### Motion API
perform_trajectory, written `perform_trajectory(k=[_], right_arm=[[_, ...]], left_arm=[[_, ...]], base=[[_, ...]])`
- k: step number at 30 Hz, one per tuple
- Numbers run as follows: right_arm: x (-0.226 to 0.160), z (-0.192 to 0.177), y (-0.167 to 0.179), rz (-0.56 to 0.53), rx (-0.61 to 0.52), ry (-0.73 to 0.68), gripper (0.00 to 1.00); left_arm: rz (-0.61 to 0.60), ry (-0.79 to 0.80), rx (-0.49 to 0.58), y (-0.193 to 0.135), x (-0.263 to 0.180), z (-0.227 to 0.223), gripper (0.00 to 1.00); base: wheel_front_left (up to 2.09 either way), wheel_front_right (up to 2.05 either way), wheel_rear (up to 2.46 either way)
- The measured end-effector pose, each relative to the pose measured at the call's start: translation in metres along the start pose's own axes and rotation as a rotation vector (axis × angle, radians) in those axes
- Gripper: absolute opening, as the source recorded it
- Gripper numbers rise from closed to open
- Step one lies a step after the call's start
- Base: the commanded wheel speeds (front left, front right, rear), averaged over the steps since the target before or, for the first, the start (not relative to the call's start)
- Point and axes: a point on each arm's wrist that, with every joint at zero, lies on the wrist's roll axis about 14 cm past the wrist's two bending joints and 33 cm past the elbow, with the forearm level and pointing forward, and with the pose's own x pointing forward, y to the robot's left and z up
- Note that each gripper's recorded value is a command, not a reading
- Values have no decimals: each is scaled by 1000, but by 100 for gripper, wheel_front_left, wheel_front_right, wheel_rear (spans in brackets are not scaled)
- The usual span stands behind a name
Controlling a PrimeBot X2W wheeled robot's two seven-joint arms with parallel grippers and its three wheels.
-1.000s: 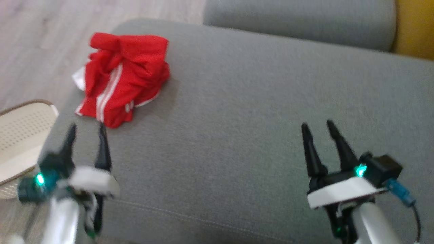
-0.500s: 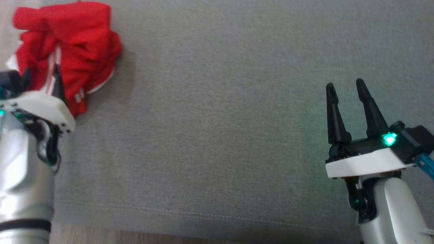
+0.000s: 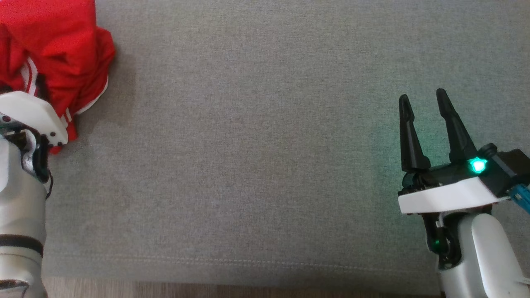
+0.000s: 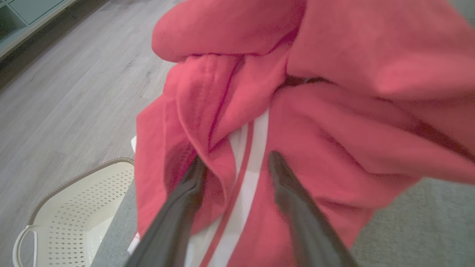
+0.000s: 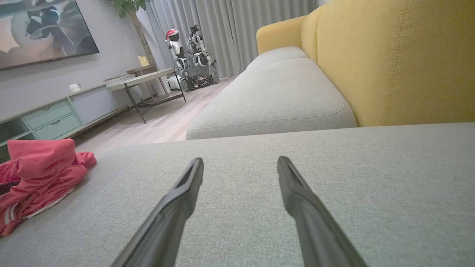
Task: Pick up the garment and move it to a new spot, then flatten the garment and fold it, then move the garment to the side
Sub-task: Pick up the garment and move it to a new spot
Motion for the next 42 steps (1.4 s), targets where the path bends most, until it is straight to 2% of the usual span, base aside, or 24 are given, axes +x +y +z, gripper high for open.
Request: perform_trajectory(k=[3,7,13,18,24,28,32,37,42], right_arm=[[0,0,1,2,0,-1,100],[0,5,4,8,-3,-10,100],[-7,20,11,21,-4,-54,100],[-17,37,17,25,11,-101,100],[-32,53,23,28,29,-154,100],[-47,62,23,17,33,-186,100],[-61,74,15,-15,29,-228,100],[-78,85,-1,-69,25,-269,100],[-97,95,-22,-143,29,-311,100]], left_arm=[[7,-15,-1,3,-1,0,0],[5,-122,4,4,-6,21,0],[-23,-361,-21,1,-27,91,0],[-74,-659,-74,-5,-75,180,0],[-150,-847,-121,-25,-128,223,0],[-246,-969,-129,-55,-170,258,0],[-389,-1042,-149,-106,-208,285,0],[-561,-1073,-197,-169,-244,301,0],[-753,-1045,-150,-247,-270,298,0]], base=[[0,0,0],[0,0,0],[0,0,0],[0,0,0],[0,0,0],[0,0,0],[0,0,0],[0,0,0],[0,0,0]])
